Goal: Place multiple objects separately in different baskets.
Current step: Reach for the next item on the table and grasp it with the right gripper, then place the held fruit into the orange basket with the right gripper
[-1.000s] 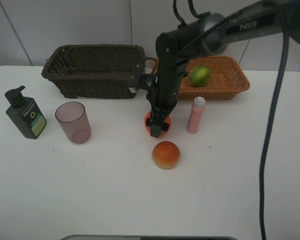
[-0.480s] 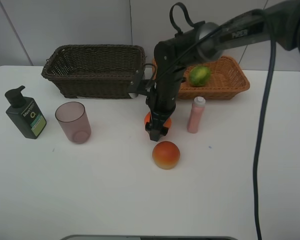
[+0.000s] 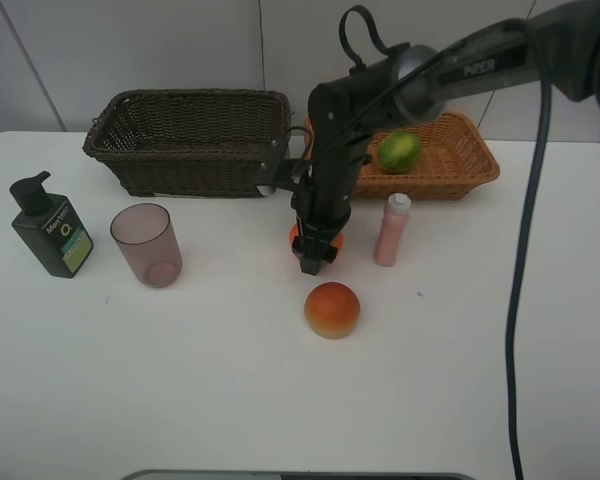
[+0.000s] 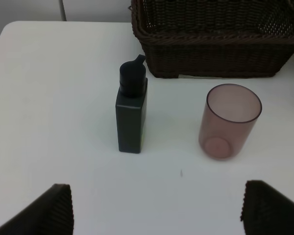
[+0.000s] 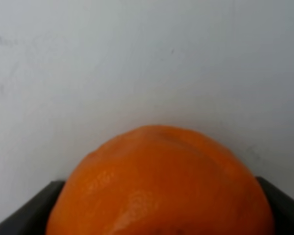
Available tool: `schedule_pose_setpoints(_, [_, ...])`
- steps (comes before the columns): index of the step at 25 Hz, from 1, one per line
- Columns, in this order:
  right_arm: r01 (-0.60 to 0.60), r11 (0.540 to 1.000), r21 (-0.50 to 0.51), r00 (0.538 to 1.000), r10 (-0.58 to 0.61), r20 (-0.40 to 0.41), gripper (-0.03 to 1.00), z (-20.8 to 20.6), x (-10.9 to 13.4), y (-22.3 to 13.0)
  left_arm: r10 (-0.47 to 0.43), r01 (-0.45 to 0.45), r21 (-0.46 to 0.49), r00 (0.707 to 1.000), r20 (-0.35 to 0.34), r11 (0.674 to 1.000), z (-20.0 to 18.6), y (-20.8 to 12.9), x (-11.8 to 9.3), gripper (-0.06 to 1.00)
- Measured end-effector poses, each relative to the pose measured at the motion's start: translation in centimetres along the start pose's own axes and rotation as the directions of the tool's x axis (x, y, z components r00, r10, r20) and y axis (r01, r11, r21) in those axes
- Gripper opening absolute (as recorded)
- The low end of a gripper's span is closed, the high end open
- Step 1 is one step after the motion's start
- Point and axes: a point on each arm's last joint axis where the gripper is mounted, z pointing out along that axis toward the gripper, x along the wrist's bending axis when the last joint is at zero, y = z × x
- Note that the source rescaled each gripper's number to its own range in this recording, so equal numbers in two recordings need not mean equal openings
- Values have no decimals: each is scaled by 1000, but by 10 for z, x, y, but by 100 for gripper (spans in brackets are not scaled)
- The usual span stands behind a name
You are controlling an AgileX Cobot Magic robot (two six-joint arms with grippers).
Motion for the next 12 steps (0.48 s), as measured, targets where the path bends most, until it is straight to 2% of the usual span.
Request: schedule_pose_setpoints(12, [-1,1000,0,1000,1,-1,61,0,0,0,0,0,0,1000,0,1000,0,0,0,89])
